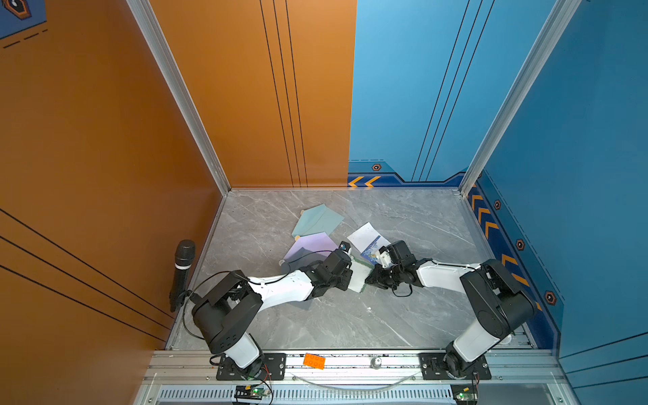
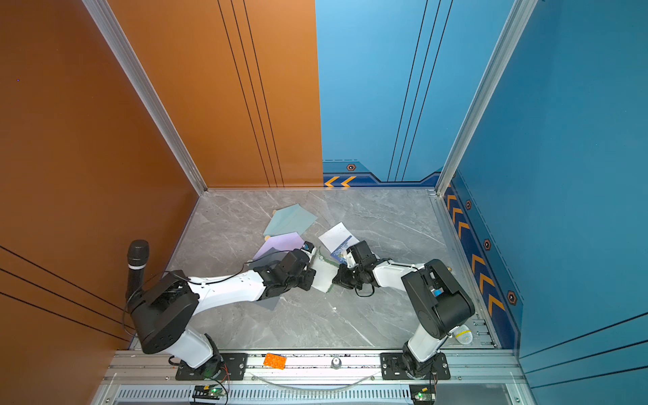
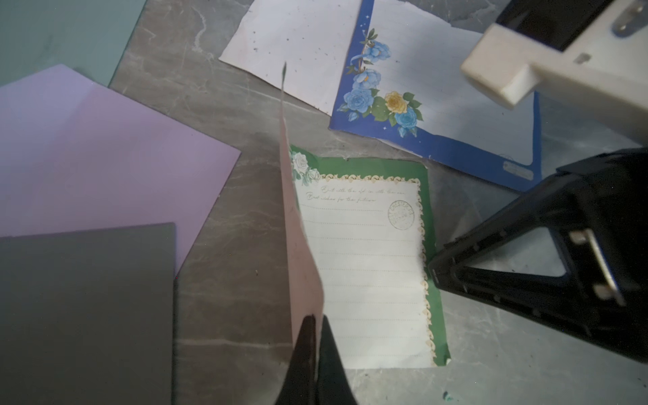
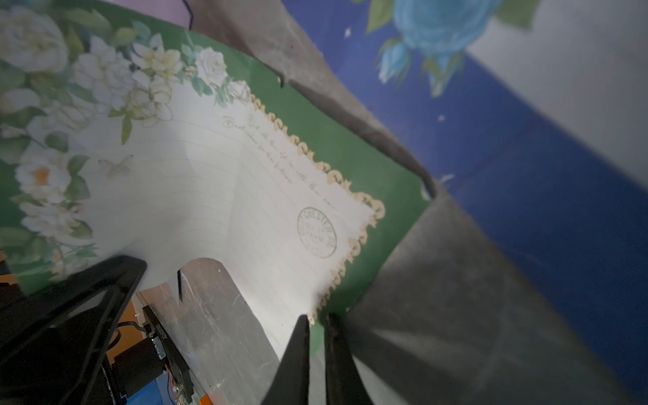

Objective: Fold the letter paper in half and place it into the envelope
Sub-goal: Fold the letter paper at the center of the board.

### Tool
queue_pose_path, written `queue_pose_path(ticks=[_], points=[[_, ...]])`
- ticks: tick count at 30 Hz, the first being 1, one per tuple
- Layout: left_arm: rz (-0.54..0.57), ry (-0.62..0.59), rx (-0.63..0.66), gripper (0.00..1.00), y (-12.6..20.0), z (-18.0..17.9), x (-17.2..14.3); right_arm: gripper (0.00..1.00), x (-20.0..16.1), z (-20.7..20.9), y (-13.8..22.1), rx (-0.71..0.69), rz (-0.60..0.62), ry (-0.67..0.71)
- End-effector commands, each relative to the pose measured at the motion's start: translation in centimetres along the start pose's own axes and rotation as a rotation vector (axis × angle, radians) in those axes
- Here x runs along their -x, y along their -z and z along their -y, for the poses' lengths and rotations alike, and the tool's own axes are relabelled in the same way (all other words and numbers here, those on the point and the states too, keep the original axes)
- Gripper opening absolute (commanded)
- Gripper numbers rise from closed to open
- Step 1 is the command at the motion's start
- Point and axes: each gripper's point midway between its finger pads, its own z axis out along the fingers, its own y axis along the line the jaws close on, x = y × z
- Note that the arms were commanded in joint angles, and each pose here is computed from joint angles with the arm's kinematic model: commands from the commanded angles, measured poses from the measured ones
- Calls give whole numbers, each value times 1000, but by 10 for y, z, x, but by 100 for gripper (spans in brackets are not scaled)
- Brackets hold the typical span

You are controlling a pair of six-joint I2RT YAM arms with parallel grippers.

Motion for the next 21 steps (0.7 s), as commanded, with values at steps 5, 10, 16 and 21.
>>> queue_pose_path(ticks=[5,10,16,21], points=[[63,-170,50,0,-2,10,11,14,-25,31,-5,-90,-59,-84],[86,-287,94,0,-6,16,1,14,-24,29,-6,-68,-45,-101],[109,-340,95,0,-6,21,-5,14,-20,25,-5,-36,-10,-114],[95,-362,102,0,-9,19,-11,14,-18,22,-3,-15,12,-112]])
